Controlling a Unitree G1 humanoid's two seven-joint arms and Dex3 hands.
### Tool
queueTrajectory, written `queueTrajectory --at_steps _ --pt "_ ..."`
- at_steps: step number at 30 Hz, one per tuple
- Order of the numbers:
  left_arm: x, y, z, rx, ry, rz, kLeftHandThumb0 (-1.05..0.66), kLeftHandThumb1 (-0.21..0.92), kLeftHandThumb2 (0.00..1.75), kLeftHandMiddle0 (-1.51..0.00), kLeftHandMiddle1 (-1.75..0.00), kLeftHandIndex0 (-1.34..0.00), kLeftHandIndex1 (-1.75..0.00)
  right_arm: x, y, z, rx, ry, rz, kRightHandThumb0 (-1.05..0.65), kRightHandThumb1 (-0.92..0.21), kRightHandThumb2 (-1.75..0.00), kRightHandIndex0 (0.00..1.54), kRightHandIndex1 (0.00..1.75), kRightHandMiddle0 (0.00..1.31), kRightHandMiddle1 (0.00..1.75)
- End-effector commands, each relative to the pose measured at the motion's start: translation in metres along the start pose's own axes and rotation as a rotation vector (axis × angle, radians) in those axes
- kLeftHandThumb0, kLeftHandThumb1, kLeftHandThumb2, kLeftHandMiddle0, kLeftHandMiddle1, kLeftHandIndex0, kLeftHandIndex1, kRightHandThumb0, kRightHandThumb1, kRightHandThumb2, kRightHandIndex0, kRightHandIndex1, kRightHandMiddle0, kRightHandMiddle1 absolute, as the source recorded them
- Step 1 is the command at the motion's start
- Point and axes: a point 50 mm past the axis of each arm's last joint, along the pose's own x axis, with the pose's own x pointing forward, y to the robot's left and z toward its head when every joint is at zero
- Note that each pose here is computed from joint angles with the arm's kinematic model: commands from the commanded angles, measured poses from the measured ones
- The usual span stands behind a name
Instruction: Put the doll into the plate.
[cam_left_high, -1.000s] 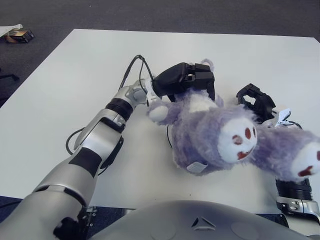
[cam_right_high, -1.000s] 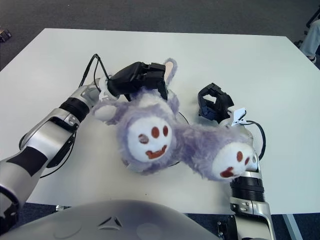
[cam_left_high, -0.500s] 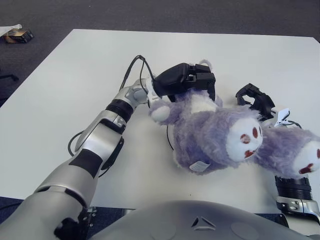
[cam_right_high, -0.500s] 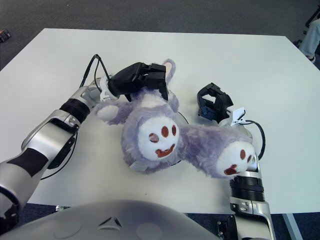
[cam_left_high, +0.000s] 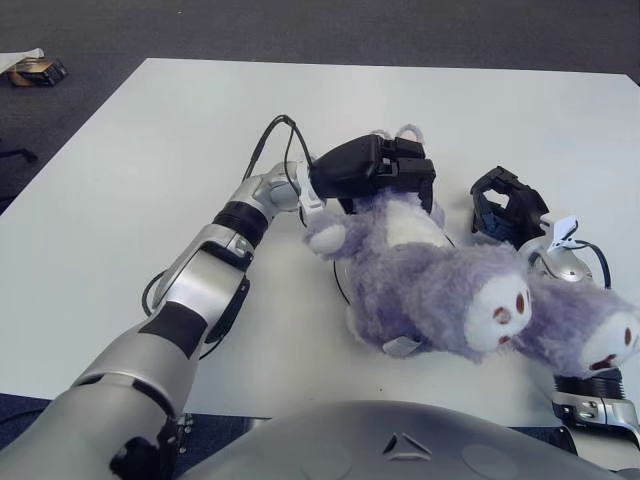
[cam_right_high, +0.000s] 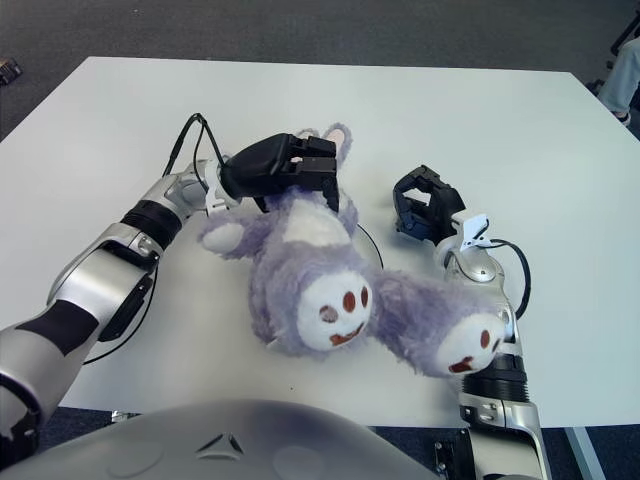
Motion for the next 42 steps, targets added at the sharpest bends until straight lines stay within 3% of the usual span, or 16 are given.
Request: queueTrajectory --at_steps 1,11,24,25,26,29,32,33,38,40,42 --pt "-0.003 0.002 0.0 0.019 0.014 0.043 -0.48 0.28 1.35 -1.15 -1.75 -0.63 -1.75 -0.008 0.007 -0.04 0.021 0.199 0.023 -0.39 -0.65 -0.9 0.83 1.75 0.37 1.75" --pt "-0.006 -0.002 0.001 -0.006 0.02 0.105 -0.47 0.3 1.34 -1.18 -1.75 -0.62 -1.75 -0.008 0.007 -0.04 0.018 0.2 0.029 -0.39 -0.65 -0.9 0.83 1.75 0.37 1.75" --pt "-0.005 -0.005 0.002 -0.039 0.0 0.141 -0.46 0.35 1.27 -1.11 -1.75 -0.58 -1.75 -0.006 0.009 -0.04 0.055 0.209 0.021 -0.4 -0.63 -0.91 0.76 1.75 0.37 1.75" --pt "-0.005 -0.007 0.001 -0.041 0.011 0.143 -0.45 0.36 1.26 -1.09 -1.75 -0.57 -1.75 -0.006 0.009 -0.039 0.059 0.208 0.023 -0.4 -0.63 -0.92 0.76 1.75 0.38 1.75" --pt "-0.005 -0.009 0.001 -0.043 0.018 0.143 -0.29 0.33 1.26 -0.97 -1.62 -0.55 -1.75 -0.006 0.01 -0.039 0.061 0.208 0.024 -0.4 -0.63 -0.92 0.75 1.75 0.38 1.75" --pt "-0.006 -0.009 0.0 -0.041 0.03 0.146 -0.12 0.35 1.23 -0.78 -1.57 -0.46 -1.75 -0.006 0.011 -0.038 0.063 0.204 0.027 -0.4 -0.62 -0.93 0.75 1.75 0.38 1.75" --pt "-0.007 -0.01 -0.001 -0.044 0.044 0.148 -0.04 0.52 1.04 -0.55 -1.67 -0.3 -1.69 -0.006 0.012 -0.037 0.062 0.2 0.03 -0.4 -0.62 -0.93 0.76 1.75 0.38 1.75" --pt "-0.007 -0.011 -0.001 -0.046 0.049 0.147 -0.03 0.63 0.88 -0.48 -1.66 -0.25 -1.66 -0.006 0.012 -0.037 0.062 0.199 0.031 -0.4 -0.62 -0.93 0.76 1.75 0.38 1.75" --pt "-0.009 -0.013 -0.003 -0.029 0.085 0.123 -0.01 0.85 0.55 -0.35 -1.65 -0.17 -1.59 -0.006 0.012 -0.037 0.058 0.2 0.029 -0.4 -0.62 -0.92 0.79 1.75 0.38 1.75" --pt "-0.01 -0.013 -0.004 -0.02 0.092 0.118 -0.21 0.89 0.53 -0.28 -1.58 -0.18 -1.68 -0.006 0.011 -0.037 0.055 0.202 0.028 -0.39 -0.63 -0.91 0.8 1.75 0.37 1.75" --pt "-0.01 -0.014 -0.004 -0.01 0.101 0.11 -0.28 0.91 0.52 -0.26 -1.53 -0.19 -1.71 -0.006 0.011 -0.037 0.048 0.206 0.026 -0.39 -0.64 -0.91 0.81 1.75 0.37 1.75"
